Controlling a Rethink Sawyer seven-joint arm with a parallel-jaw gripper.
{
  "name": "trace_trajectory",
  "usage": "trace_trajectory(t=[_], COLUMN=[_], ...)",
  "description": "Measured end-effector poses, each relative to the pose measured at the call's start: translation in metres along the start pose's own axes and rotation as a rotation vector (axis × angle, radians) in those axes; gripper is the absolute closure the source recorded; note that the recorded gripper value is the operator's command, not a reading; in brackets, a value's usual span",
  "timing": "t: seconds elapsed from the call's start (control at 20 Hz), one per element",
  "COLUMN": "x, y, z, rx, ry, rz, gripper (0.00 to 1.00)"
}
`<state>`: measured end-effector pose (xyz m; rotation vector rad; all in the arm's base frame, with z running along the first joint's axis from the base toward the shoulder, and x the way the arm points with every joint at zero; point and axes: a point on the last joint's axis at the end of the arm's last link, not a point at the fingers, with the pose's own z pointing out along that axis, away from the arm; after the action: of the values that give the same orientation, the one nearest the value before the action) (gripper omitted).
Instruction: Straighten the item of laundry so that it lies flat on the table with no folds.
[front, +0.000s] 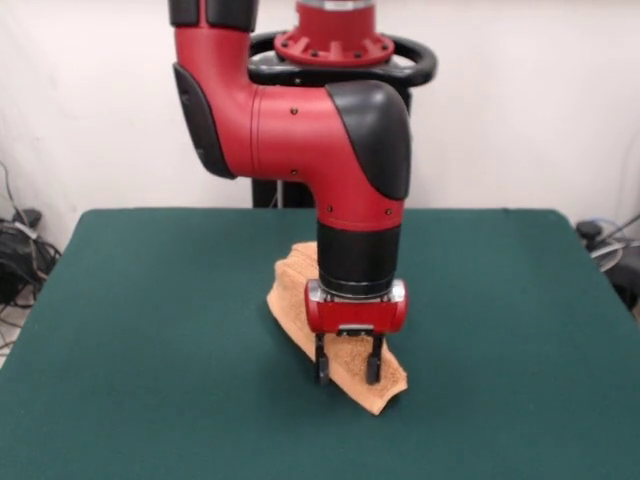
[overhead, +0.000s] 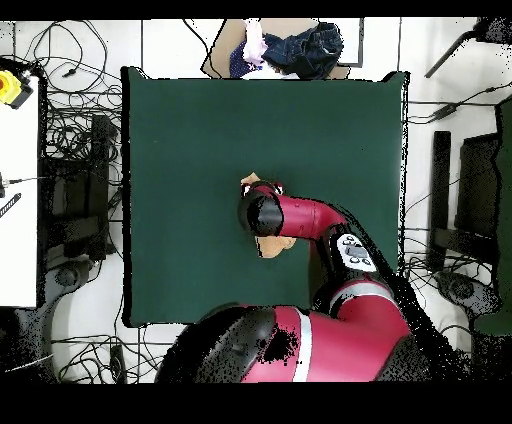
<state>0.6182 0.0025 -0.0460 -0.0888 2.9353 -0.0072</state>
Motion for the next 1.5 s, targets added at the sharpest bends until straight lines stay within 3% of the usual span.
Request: trace_trajectory(t=[0.55,0.6,1.5], x=[-0.005,-0.005,-0.013], y=[0.003,0.007,0.012], z=[0.013,0.014,0.014], rx=[-0.002,-0.006,-0.002], ry=[-0.018,-0.021,-0.008], rz=[-0.056,-0.068,-0.092], gripper=[0.0,1.0,1.0])
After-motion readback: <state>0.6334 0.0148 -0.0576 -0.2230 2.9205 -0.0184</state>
